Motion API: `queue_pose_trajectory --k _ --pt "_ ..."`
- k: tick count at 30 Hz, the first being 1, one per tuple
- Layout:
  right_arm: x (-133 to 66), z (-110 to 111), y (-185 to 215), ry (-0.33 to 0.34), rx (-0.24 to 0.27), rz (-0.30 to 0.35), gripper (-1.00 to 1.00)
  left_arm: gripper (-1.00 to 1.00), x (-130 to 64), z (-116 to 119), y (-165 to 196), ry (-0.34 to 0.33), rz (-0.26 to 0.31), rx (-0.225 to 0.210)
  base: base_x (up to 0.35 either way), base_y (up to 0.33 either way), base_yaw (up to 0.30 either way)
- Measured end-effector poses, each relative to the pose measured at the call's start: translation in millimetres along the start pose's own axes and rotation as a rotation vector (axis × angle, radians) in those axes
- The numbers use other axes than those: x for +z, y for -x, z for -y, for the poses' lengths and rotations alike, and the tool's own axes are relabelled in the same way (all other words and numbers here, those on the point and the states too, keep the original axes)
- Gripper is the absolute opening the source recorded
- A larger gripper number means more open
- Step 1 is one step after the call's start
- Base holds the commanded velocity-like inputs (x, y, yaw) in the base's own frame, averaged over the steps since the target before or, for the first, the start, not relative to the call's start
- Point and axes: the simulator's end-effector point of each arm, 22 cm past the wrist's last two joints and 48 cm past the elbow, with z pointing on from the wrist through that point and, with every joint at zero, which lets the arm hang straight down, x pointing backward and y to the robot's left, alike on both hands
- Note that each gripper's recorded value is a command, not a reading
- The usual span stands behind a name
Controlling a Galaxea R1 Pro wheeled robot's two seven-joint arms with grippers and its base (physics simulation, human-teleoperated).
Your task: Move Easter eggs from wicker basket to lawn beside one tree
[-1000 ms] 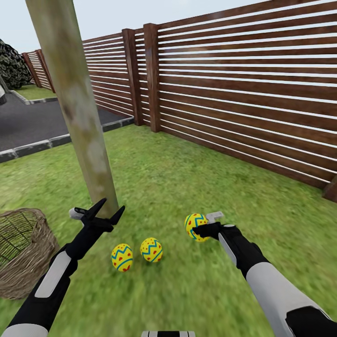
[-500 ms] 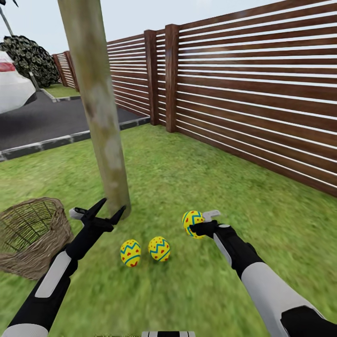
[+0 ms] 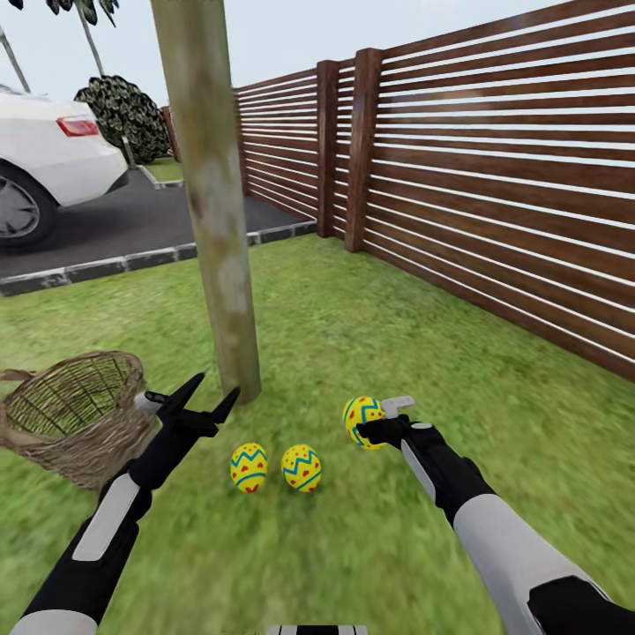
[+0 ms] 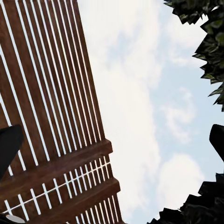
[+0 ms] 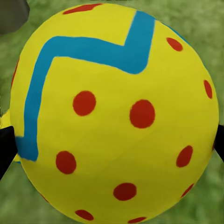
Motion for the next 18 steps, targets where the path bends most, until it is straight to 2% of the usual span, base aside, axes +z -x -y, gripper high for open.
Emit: queue_pose_trajectory --k 7,14,18 --pt "-0.9 -0.5 0.6 0.001 0.000 0.001 -1.00 1.00 1.2 1.4 -0.8 -0.004 0.000 0.000 0.000 -0.233 0.248" --pt "-1.4 -4.1 2.3 0.005 0.000 0.003 -1.00 1.00 1.6 2.9 -0.6 -0.006 0.000 0.002 0.000 -0.151 0.202" --pt "-1.6 -7.7 3.7 0.001 -0.023 0.004 -1.00 1.00 2.0 3.9 -0.7 -0.007 -0.001 0.003 0.000 -0.091 0.203"
